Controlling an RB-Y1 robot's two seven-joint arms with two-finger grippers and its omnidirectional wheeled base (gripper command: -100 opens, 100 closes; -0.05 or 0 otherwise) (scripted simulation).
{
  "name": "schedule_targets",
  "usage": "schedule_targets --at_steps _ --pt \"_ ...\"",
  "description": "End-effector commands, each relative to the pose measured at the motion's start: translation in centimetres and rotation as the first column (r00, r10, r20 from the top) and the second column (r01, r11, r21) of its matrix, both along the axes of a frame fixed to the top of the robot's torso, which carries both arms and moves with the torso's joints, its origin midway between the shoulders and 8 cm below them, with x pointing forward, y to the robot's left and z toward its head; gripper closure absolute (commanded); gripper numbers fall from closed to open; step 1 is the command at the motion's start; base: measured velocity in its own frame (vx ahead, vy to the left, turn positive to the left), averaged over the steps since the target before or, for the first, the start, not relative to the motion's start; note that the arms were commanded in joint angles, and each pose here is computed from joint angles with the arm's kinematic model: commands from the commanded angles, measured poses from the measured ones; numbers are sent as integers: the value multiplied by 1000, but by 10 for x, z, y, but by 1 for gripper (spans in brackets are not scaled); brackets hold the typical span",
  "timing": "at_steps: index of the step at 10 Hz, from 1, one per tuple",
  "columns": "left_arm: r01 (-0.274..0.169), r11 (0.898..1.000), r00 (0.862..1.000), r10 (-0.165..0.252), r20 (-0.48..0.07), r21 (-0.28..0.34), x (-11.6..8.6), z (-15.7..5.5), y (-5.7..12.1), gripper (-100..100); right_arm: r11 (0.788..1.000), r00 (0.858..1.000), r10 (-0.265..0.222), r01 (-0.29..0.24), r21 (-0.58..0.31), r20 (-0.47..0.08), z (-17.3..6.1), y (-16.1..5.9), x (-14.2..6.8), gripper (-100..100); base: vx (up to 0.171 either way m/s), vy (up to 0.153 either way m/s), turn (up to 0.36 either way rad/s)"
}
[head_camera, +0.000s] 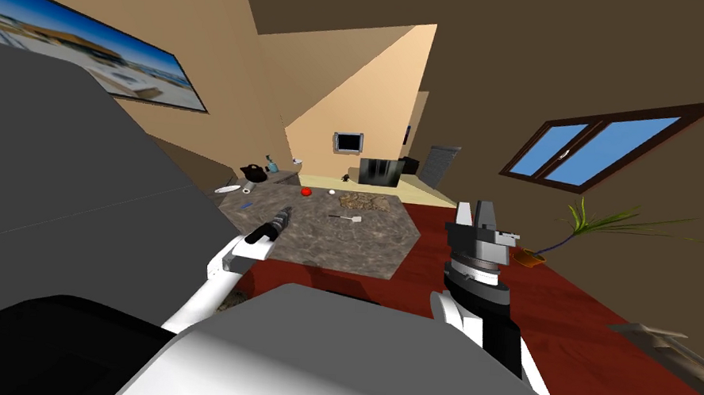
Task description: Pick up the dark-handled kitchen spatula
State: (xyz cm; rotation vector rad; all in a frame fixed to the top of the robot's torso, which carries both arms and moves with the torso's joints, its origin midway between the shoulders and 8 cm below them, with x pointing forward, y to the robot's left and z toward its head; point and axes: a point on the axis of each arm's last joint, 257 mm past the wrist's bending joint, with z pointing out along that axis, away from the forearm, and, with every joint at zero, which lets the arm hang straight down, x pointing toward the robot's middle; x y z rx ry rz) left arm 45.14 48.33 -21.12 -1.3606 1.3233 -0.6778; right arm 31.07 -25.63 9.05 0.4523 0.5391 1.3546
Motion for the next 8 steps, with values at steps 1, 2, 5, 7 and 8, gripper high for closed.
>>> schedule_targets --at_steps 1,2,5,7,8 --pt "-26 1000 999 26 -37 4 0 -5 10 -100 1000 1000 0 0 0 0 0 0 0 0 6 -43 -62" --pt "-31 1000 998 31 -48 3 -2 -8 11 -100 1000 1000 0 0 0 0 0 0 0 0 5 -19 3" --pt "-108 993 985 112 -129 37 -8 -14 54 -100 1000 1000 0 0 0 0 0 0 0 0 19 -61 -105" --pt "-125 992 978 129 -165 33 -13 -22 57 -100 1000 1000 0 0 0 0 0 0 0 0 19 -41 -20" --pt "-158 986 968 164 -192 51 -16 -22 77 -100 1000 1000 0 0 0 0 0 0 0 0 25 -50 -117"
